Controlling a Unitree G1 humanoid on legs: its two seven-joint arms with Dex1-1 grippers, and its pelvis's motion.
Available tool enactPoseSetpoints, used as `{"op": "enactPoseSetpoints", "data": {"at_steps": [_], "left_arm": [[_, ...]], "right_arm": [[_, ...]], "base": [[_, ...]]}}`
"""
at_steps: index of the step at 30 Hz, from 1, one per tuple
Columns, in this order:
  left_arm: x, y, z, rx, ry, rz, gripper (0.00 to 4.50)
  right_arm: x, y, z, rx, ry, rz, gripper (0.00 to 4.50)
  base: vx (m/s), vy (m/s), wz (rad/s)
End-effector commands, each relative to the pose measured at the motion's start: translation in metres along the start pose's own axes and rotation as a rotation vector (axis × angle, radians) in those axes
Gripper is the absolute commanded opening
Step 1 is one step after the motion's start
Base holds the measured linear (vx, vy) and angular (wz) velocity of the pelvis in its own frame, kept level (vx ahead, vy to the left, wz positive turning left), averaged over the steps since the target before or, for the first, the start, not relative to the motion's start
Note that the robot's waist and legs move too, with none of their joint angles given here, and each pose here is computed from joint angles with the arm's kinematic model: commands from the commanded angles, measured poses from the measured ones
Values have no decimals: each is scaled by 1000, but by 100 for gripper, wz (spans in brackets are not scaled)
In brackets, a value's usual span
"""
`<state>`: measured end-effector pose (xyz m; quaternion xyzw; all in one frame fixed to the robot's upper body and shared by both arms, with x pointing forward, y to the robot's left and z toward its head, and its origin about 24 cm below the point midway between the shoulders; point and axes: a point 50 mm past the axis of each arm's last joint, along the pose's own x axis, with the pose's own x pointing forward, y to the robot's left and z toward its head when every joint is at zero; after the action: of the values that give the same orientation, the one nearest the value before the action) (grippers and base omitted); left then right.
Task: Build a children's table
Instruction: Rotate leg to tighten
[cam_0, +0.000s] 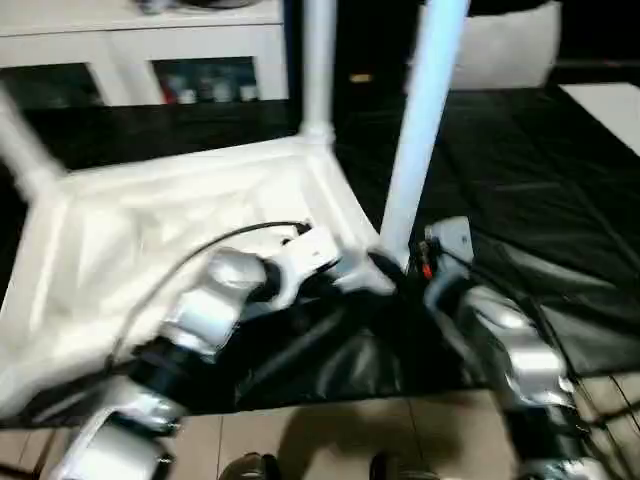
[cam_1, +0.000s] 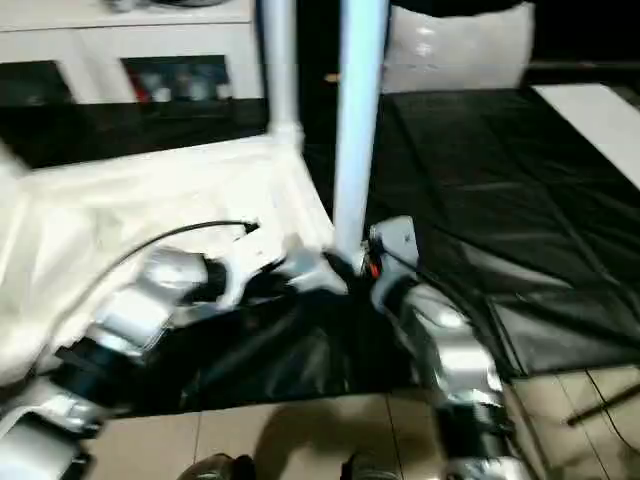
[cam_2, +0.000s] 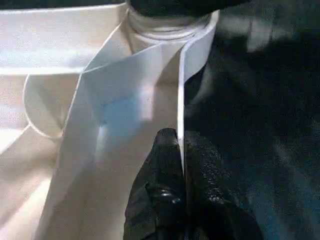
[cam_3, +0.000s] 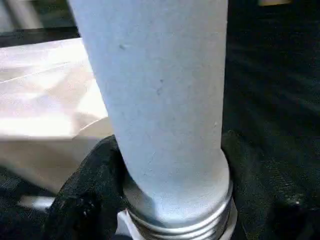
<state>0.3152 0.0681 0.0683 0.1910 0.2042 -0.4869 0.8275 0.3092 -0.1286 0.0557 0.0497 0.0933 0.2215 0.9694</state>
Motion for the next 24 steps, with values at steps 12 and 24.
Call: {"op": "enactPoseSetpoints", "data": {"at_steps": [12, 24], "left_arm": [[2, -3, 30, 79, -117, 61, 0], [-20, 5, -3, 190, -48, -145, 0]], "right_arm": [[12, 23, 0, 46, -10, -11, 381], [-28, -15, 15, -155, -31, 283, 445]], "base": [[0, 0, 0], [0, 0, 0]]}}
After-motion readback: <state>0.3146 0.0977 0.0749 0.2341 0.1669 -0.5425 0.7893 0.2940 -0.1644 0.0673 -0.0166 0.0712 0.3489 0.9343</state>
